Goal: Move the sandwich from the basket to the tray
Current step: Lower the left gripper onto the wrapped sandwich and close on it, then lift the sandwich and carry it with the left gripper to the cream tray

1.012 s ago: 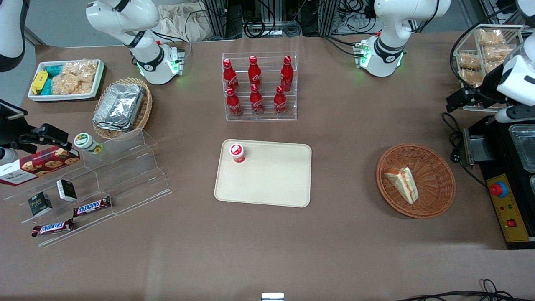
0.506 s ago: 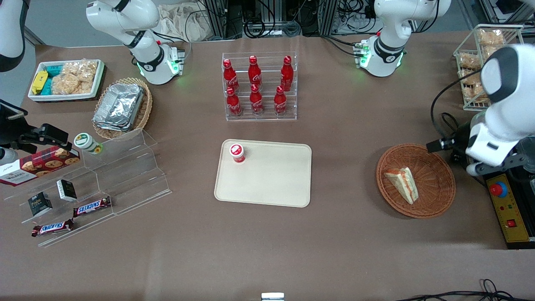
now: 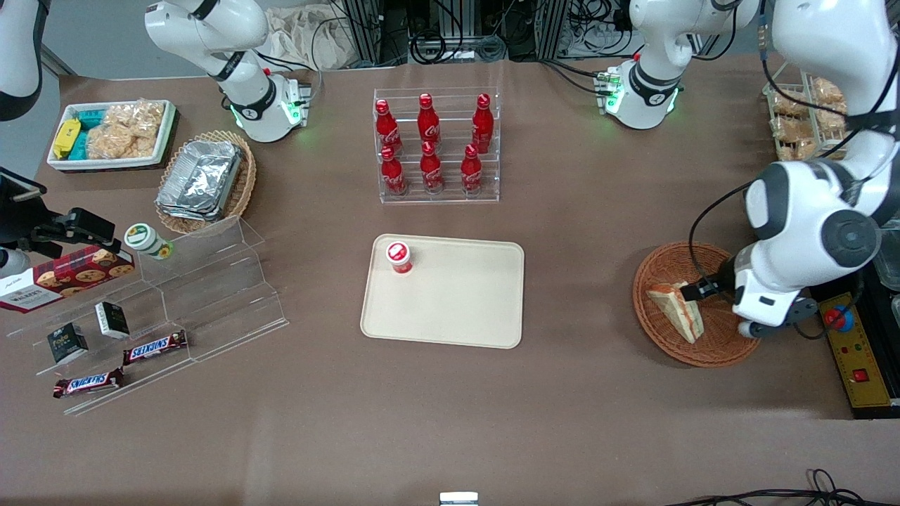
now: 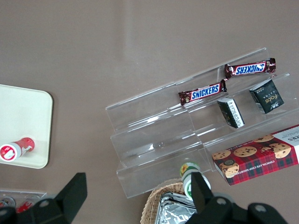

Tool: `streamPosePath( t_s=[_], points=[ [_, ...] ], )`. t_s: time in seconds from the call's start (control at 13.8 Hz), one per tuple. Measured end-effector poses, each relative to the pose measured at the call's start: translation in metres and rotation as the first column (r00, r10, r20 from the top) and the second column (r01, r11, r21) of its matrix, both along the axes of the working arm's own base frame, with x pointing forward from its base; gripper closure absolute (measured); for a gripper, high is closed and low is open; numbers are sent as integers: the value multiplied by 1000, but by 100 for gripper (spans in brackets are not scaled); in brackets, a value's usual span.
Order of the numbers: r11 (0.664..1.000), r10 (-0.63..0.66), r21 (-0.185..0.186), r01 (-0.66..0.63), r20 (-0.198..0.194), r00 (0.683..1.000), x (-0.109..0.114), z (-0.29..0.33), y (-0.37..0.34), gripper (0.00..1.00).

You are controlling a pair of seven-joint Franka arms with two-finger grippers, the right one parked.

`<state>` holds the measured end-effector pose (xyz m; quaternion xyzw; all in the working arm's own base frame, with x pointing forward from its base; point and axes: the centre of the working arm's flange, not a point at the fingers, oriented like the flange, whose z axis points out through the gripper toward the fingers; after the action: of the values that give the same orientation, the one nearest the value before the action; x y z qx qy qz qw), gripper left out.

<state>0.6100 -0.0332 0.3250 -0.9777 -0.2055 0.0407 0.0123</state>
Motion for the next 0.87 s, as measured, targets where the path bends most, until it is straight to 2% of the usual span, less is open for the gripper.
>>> streamPosePath(
  t_s=[0.22, 0.36, 0.65, 0.87],
  points=[
    [1000, 26, 8, -27, 1, 1000, 0, -42, -22, 0],
    [1000, 16, 16, -16, -14, 1000, 0, -62, -29, 0],
    [998, -17, 55, 20, -43, 999, -4, -81, -28, 3],
    [998, -20, 60, 22, -43, 999, -5, -81, -26, 35]
  ],
)
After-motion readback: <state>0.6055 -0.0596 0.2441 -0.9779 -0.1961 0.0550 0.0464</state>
